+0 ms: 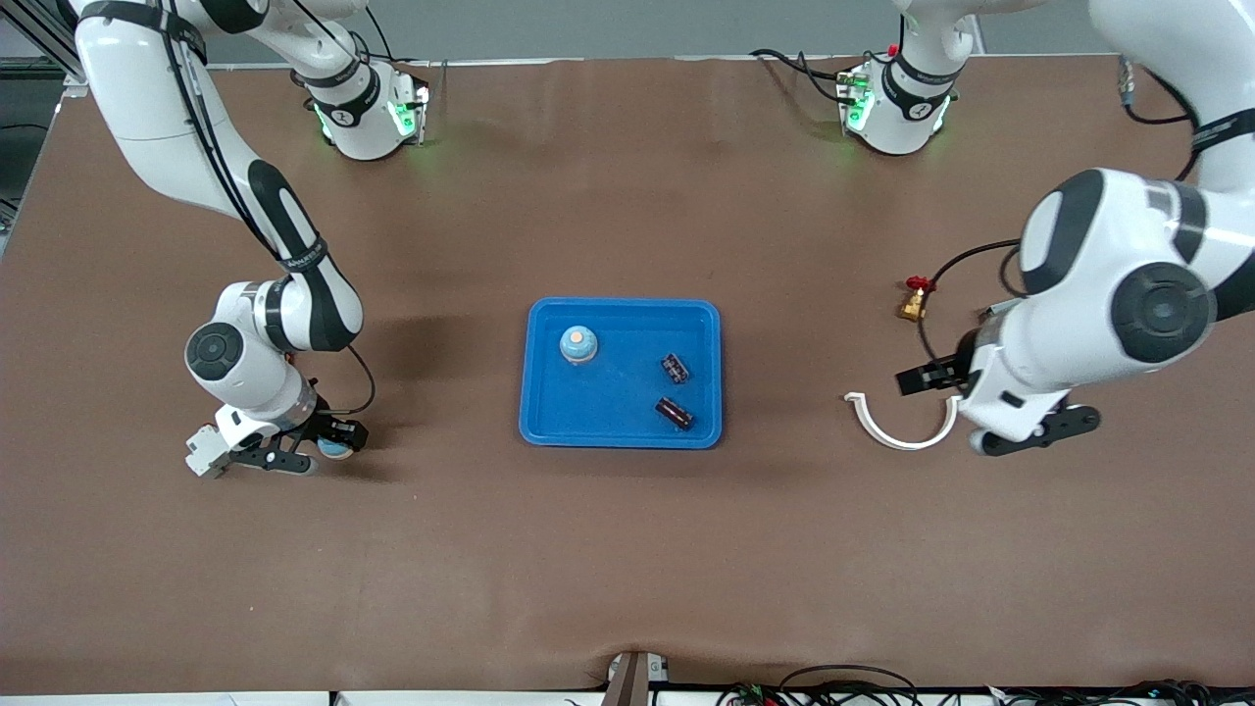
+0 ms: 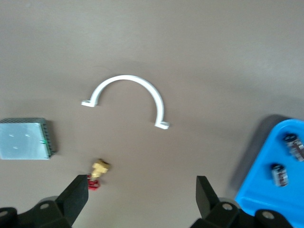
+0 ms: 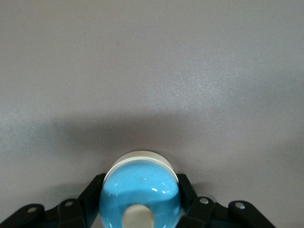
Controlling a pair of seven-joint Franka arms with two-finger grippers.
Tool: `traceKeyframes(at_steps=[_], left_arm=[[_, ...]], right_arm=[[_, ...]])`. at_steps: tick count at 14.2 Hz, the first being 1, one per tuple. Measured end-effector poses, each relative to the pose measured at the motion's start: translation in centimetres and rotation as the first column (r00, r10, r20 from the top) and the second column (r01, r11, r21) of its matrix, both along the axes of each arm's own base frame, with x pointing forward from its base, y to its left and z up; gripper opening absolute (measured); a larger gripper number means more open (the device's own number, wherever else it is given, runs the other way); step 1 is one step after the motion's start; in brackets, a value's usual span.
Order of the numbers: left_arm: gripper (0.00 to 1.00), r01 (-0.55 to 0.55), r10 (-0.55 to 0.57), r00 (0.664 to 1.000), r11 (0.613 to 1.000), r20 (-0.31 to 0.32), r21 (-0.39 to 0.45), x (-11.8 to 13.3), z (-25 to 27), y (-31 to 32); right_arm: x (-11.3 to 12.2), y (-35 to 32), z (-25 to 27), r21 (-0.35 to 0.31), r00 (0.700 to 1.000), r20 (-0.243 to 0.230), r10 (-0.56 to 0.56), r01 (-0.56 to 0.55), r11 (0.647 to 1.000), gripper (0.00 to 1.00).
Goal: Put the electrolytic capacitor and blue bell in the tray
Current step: 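Grasp the second blue dome with the right gripper while the left gripper withdraws, then carry the blue dome over the tray with the right gripper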
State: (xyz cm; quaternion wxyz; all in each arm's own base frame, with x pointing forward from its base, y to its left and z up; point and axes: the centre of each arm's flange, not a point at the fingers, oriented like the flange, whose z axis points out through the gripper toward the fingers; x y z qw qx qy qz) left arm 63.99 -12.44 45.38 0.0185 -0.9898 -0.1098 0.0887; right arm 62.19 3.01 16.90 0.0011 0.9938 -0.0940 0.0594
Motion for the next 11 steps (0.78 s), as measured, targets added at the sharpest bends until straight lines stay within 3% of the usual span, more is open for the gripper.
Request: traceKeyframes(at_steps=[2,4,7,11], left_arm=[[1.0,0.02,-0.02,1.0,1.0,0.002,0.0,-0.7,-0.4,2.2],[1.0,0.047,-0.047,0.998,0.999,0.049,-0.006,-1.6,-1.1,3.9],[1.0,0.069,-0.064,0.991,0.997,0.121,-0.035,-3.8,-1.8,6.7],[1.0,0.085,-0.08,0.985,0.996,0.153,-0.026,-4.8,-0.6,8.4]], right_arm=[[-0.1,1.2,0.2,0.011,0.999,-0.007,-0.042,0.042,0.999,0.68],[-0.5,4.1,0.4,0.025,0.996,-0.026,-0.085,0.085,0.996,0.68],[-2.0,10.1,1.0,0.037,0.985,-0.056,-0.163,0.165,0.986,0.68],[-4.3,18.5,3.5,0.049,0.961,-0.075,-0.268,0.272,0.961,0.68]])
